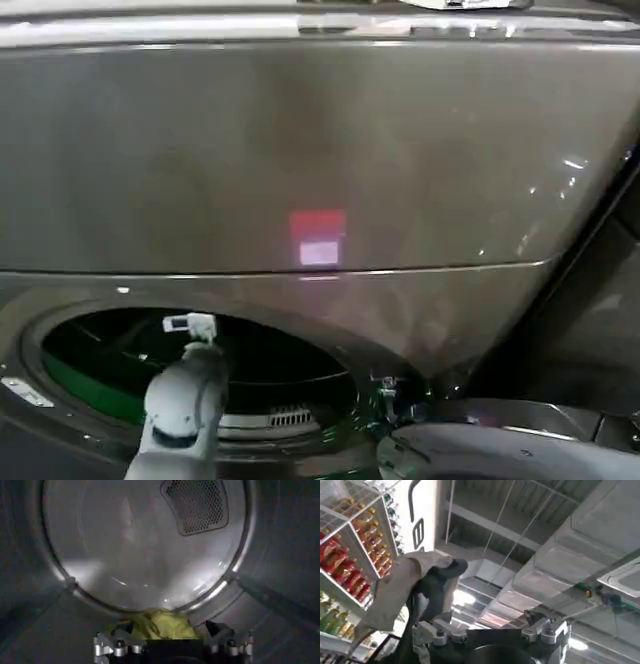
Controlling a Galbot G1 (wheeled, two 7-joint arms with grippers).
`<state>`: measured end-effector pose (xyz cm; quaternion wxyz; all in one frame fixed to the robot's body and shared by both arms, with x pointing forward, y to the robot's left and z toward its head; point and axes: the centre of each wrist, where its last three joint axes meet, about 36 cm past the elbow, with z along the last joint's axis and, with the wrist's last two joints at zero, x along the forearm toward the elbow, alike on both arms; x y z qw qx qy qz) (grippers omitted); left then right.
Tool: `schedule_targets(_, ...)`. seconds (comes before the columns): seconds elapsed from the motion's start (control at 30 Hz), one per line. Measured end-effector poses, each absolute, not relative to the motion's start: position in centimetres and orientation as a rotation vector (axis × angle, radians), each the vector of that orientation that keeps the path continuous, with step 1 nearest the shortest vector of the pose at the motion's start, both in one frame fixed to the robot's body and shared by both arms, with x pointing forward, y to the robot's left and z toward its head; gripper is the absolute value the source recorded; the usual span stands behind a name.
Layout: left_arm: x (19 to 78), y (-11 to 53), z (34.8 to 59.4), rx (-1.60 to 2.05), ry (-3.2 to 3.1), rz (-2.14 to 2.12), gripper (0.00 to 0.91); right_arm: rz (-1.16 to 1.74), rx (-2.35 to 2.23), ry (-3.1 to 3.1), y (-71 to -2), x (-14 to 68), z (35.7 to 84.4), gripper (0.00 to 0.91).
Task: Grasp the clothes from the dryer.
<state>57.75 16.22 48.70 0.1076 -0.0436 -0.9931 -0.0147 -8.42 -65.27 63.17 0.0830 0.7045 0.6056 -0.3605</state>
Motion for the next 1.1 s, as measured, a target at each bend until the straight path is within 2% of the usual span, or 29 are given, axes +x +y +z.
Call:
schedule_targets(0.6,68.3,16.8,47.2,-0.097,-2.878,-0.187,0.907,-1.086,2.093,1.810,-65.2,-8.2,63.5,0.907)
schedule_targets(1.1,72.6,17.2,47.0,-0.210,-2.729,-0.412,0.907,-1.088,2.078,1.816,-65.5,-7.8,63.8,0.907)
